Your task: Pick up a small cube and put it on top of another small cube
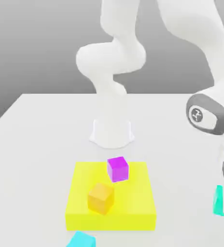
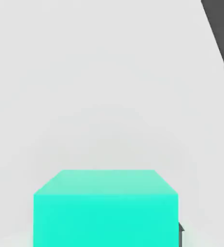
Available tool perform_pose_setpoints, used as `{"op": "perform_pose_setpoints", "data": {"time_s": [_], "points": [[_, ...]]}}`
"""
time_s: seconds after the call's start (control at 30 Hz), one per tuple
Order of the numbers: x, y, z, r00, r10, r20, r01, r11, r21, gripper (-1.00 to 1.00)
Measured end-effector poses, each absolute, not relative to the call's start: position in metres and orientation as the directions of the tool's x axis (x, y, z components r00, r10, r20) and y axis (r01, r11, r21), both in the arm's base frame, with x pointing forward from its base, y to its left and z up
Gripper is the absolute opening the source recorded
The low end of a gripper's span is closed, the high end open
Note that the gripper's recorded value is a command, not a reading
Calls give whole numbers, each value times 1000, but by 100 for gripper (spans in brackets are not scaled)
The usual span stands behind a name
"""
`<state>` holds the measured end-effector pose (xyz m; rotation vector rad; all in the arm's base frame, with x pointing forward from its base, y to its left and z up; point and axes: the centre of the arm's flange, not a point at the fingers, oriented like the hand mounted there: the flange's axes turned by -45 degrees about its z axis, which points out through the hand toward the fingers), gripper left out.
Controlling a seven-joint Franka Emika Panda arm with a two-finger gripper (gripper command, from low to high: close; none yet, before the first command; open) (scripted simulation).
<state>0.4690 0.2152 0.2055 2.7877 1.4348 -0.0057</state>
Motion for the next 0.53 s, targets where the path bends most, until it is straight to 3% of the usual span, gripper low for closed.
{"op": "perform_pose_setpoints", "data": {"time_s": [0.17, 0.3, 0.4, 0.43, 0.53], "points": [[507, 97, 223, 870, 493, -6, 493, -870, 6, -100], [516, -2, 234, 986, 167, -3, 167, -986, 2, -100], [518, -58, 205, 1000, -31, 0, -31, -1000, -2, -100], [517, -64, 191, 999, -50, 0, -50, -999, -2, 100], [517, -64, 191, 999, -50, 0, -50, -999, -2, 100]]}}
